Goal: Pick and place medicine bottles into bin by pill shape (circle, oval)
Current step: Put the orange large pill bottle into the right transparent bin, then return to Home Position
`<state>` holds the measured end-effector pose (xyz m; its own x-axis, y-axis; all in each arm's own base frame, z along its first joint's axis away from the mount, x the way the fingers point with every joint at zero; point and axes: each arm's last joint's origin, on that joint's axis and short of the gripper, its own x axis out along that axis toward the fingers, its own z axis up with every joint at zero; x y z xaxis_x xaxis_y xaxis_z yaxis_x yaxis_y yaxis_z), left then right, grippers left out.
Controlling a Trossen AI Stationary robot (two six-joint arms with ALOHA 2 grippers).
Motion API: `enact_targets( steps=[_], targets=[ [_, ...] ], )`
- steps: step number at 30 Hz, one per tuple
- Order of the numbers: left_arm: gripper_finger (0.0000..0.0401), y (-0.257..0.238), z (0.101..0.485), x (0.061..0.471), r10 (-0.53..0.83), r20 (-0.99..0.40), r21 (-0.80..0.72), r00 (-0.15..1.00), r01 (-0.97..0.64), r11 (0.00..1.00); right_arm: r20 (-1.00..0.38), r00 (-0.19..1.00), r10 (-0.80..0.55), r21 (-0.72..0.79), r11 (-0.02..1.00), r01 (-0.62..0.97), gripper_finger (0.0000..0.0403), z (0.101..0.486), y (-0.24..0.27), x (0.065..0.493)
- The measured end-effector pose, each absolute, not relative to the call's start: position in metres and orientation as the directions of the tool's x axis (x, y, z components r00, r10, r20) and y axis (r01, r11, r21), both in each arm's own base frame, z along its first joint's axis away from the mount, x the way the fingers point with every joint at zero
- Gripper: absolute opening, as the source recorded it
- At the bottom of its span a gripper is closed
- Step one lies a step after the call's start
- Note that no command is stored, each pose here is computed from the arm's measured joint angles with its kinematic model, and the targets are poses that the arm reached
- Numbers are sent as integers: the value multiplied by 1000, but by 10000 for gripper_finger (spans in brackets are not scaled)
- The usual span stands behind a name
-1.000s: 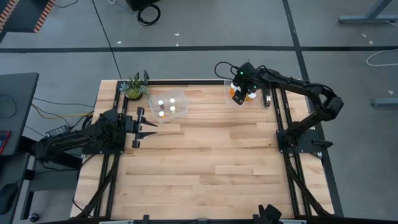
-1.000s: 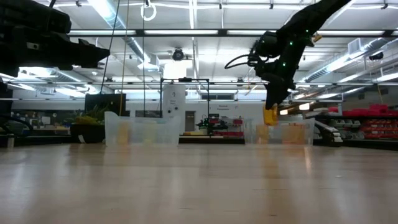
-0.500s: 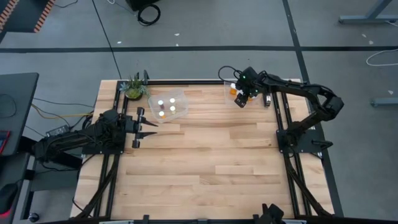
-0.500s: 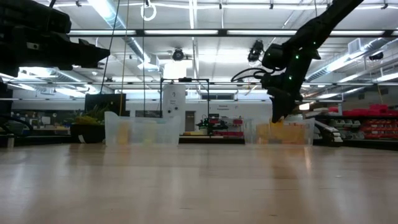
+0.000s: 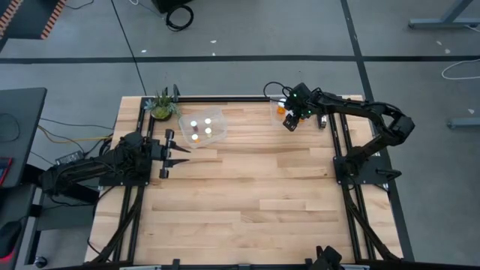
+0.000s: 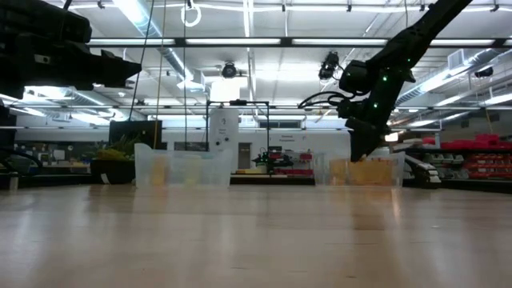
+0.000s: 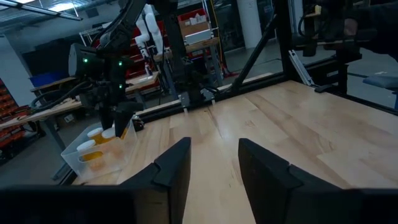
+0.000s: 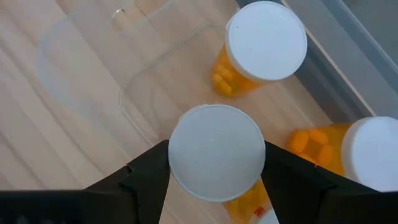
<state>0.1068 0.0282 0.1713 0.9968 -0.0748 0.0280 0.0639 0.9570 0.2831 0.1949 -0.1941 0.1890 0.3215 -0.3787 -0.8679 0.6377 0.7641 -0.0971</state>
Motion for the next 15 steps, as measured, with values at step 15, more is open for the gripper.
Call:
enact_targets(
  steps=[15],
  targets=[
    [145,28,171,107,-74,28,283,997,64,957,-868,304,-393,-123,763,635,264,213,-200,200]
  ],
)
